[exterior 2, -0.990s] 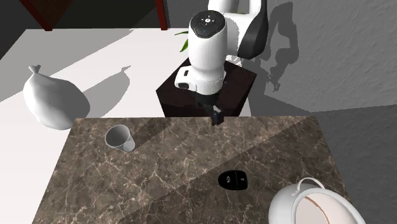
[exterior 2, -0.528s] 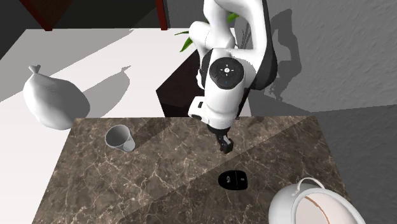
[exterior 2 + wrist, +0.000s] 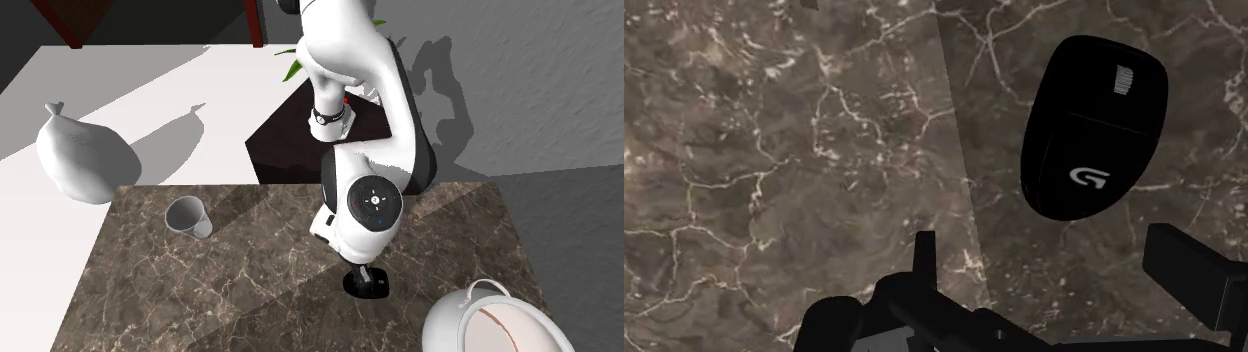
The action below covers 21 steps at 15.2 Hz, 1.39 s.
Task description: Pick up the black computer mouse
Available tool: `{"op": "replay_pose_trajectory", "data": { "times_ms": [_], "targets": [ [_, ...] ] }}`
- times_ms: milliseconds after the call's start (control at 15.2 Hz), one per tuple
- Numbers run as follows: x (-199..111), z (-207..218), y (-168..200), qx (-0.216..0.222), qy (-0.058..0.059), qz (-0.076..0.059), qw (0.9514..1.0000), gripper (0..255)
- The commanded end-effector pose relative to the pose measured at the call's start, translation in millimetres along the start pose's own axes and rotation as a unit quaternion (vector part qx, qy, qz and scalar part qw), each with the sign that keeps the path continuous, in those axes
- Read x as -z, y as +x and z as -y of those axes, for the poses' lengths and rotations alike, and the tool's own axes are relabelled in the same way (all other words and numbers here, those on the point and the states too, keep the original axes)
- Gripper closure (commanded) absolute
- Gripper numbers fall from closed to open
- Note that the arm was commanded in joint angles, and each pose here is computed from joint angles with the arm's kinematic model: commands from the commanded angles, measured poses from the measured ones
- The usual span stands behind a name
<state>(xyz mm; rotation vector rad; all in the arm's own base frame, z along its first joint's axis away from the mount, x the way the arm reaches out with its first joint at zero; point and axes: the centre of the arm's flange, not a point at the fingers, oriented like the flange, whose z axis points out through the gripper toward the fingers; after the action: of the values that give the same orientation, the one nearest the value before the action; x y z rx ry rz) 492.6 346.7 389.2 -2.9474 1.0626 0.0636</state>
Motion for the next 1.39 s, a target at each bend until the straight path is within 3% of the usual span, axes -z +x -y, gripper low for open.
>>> {"op": "replay_pose_trajectory", "data": {
  "times_ms": [0,198,792,858,1320],
  "targets": [
    [-16.3,24.5,0.2,-0.02,-0.005,0.001,0.9998,0],
    [-34.4,51.4,4.8,-0.043,-0.01,0.004,0.999,0],
    [-74.4,51.7,6.5,-0.043,-0.01,0.004,0.999,0],
    [-74.7,52.0,6.5,-0.043,-0.01,0.004,0.999,255],
    [-74.5,52.0,6.4,-0.043,-0.01,0.004,0.999,255]
  ]
}}
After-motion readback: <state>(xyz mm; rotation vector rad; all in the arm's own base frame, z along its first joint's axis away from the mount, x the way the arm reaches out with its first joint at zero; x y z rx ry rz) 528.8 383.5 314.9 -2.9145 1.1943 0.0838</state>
